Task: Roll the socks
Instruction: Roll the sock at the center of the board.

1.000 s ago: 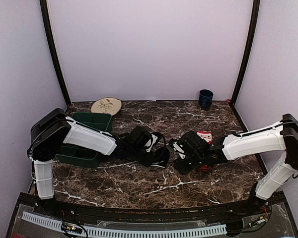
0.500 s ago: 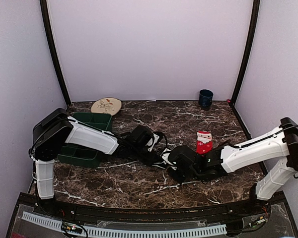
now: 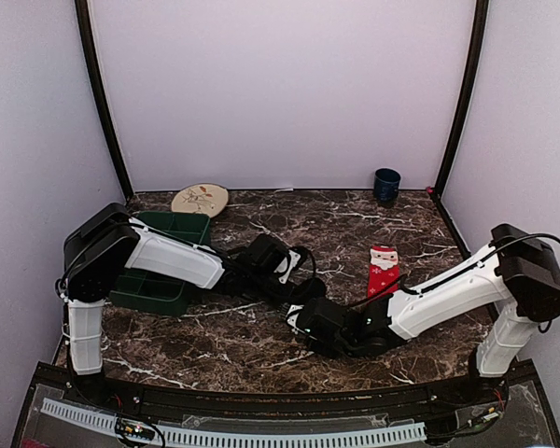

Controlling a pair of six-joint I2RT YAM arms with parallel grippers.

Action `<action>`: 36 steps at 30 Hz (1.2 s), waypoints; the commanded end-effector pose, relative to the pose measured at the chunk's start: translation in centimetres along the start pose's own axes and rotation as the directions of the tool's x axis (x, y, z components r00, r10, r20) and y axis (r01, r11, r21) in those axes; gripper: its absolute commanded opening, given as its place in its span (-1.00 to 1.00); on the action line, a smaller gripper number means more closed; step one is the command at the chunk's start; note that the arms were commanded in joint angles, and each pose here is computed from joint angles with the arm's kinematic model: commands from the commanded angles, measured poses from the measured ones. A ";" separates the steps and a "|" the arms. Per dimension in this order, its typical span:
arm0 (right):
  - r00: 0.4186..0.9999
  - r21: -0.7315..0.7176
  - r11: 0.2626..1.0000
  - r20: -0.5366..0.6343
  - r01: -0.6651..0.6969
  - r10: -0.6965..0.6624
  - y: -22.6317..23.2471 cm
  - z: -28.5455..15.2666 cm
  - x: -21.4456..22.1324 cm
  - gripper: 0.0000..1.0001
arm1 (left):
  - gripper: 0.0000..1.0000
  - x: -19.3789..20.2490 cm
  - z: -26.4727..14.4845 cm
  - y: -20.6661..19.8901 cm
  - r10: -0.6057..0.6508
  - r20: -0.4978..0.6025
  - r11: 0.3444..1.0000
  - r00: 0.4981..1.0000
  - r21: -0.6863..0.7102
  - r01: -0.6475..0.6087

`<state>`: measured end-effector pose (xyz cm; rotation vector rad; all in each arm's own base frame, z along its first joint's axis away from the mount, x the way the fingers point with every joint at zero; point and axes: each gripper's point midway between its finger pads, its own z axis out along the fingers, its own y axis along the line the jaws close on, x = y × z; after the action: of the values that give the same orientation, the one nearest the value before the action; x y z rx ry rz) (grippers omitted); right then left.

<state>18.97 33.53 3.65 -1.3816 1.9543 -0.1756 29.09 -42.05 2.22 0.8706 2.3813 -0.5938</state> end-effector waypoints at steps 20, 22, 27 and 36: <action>0.999 0.268 0.963 0.020 0.041 -0.048 -3.7 0.5 -2.5 0.03 | -0.43 8.0 1.8 1.4 -0.050 -0.252 0.999 0.966 -0.031 0.044; 0.999 0.269 0.962 0.016 0.046 -0.052 -3.7 0.5 -2.2 0.04 | -0.43 8.0 1.8 1.4 -0.050 -0.253 0.999 0.966 -0.029 0.045; 0.997 0.259 0.963 0.027 0.069 -0.078 -3.5 0.6 -2.6 0.04 | -0.43 8.0 1.9 1.4 -0.051 -0.254 0.999 0.966 -0.026 0.046; 0.991 0.186 0.975 0.039 0.120 -0.129 -1.9 1.3 -3.1 0.07 | -0.44 8.0 1.9 1.3 -0.051 -0.256 0.999 0.965 -0.027 0.046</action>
<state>22.10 34.27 4.59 -1.3595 1.7926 -0.4282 29.21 -42.31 2.17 0.8606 2.3882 -0.6161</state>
